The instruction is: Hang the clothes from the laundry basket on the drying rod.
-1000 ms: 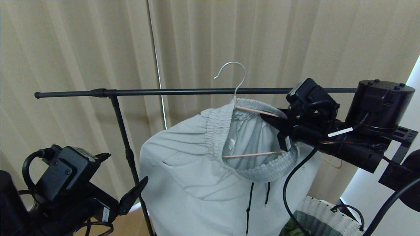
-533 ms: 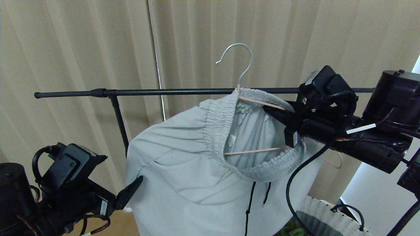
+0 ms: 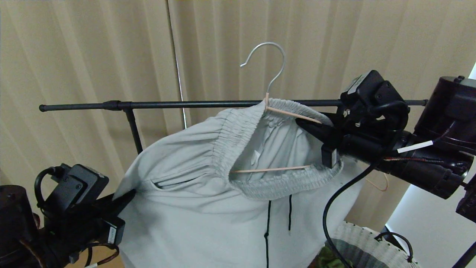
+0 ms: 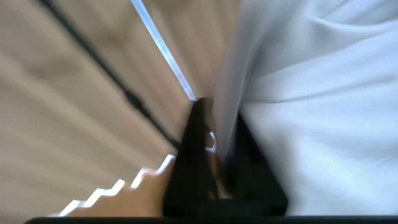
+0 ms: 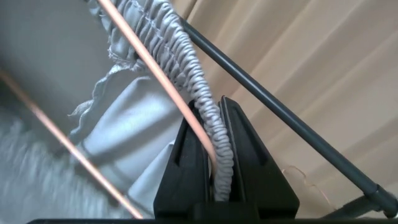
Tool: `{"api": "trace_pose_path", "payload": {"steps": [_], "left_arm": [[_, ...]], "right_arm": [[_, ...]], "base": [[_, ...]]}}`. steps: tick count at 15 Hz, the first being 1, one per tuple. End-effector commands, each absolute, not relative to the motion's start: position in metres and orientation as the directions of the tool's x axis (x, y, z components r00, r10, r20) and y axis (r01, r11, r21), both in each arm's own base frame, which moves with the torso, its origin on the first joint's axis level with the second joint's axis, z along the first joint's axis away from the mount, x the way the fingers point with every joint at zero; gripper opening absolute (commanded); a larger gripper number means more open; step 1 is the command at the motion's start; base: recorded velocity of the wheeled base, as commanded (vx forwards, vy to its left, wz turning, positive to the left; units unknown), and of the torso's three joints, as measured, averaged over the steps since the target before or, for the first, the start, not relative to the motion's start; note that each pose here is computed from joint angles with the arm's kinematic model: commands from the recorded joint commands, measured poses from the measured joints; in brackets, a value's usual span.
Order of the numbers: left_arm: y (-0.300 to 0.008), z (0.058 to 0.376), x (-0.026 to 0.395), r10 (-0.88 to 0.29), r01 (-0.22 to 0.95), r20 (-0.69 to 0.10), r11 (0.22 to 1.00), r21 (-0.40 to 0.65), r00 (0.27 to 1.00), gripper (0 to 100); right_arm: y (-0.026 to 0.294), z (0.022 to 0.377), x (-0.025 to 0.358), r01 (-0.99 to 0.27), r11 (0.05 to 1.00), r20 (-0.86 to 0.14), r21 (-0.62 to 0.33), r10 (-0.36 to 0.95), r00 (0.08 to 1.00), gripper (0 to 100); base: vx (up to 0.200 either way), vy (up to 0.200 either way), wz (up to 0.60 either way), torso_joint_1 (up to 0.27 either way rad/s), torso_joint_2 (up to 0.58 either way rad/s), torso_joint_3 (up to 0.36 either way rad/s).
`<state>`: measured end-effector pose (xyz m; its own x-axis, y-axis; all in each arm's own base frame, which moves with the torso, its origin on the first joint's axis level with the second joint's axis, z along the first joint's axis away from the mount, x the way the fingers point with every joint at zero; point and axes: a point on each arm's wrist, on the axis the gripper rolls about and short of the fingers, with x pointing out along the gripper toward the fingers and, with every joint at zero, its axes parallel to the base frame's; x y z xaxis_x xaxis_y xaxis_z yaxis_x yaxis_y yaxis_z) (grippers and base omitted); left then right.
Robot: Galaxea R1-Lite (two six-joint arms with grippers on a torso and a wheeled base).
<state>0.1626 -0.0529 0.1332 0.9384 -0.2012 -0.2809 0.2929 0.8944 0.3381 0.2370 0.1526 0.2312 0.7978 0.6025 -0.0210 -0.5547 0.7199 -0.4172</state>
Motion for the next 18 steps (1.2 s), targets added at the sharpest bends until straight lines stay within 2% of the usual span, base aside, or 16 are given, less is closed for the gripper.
{"api": "trace_pose_path", "payload": {"steps": [1,4,9,10,13,16,17,18], "left_arm": [[-0.038,0.127,0.163,-0.120,0.227,-0.309,0.912,0.342,0.944,0],[-0.027,0.121,0.159,-0.059,0.177,-0.330,0.924,0.340,0.942,0],[-0.028,0.124,0.161,-0.070,0.181,-0.318,0.925,0.335,0.946,0],[-0.031,0.125,0.160,-0.085,0.191,-0.307,0.924,0.332,0.948,100],[-0.033,0.130,0.155,-0.112,0.201,-0.271,0.924,0.326,0.956,100],[-0.031,0.152,0.139,-0.197,0.232,-0.147,0.932,0.278,0.969,100],[-0.031,0.153,0.139,-0.197,0.230,-0.141,0.934,0.275,0.970,100],[-0.029,0.163,0.131,-0.194,0.209,-0.084,0.950,0.232,0.977,100]], "right_arm": [[0.144,0.231,0.243,-0.526,0.741,-0.018,-0.418,0.572,0.820,0],[0.131,0.232,0.249,-0.487,0.767,-0.017,-0.418,0.530,0.848,0],[0.131,0.230,0.249,-0.491,0.765,-0.028,-0.417,0.530,0.848,0],[0.131,0.229,0.249,-0.491,0.765,-0.031,-0.417,0.528,0.849,0],[0.131,0.227,0.250,-0.489,0.767,-0.047,-0.416,0.519,0.854,0],[0.126,0.222,0.245,-0.447,0.792,-0.142,-0.416,0.428,0.892,0],[0.126,0.222,0.245,-0.444,0.793,-0.148,-0.417,0.422,0.894,0],[0.120,0.217,0.239,-0.436,0.809,-0.236,-0.393,0.370,0.899,0]], "base": [[0.000,0.000,0.00,0.000,0.00,0.000],[0.000,0.000,0.00,0.000,0.00,0.000],[0.000,0.000,0.00,0.000,0.00,0.000],[0.000,0.000,0.00,0.000,0.00,0.000],[0.000,0.000,0.00,0.000,0.00,0.000],[0.000,0.000,0.00,0.000,0.00,0.000],[0.000,0.000,0.00,0.000,0.00,0.000],[0.000,0.000,0.00,0.000,0.00,0.000]]}}
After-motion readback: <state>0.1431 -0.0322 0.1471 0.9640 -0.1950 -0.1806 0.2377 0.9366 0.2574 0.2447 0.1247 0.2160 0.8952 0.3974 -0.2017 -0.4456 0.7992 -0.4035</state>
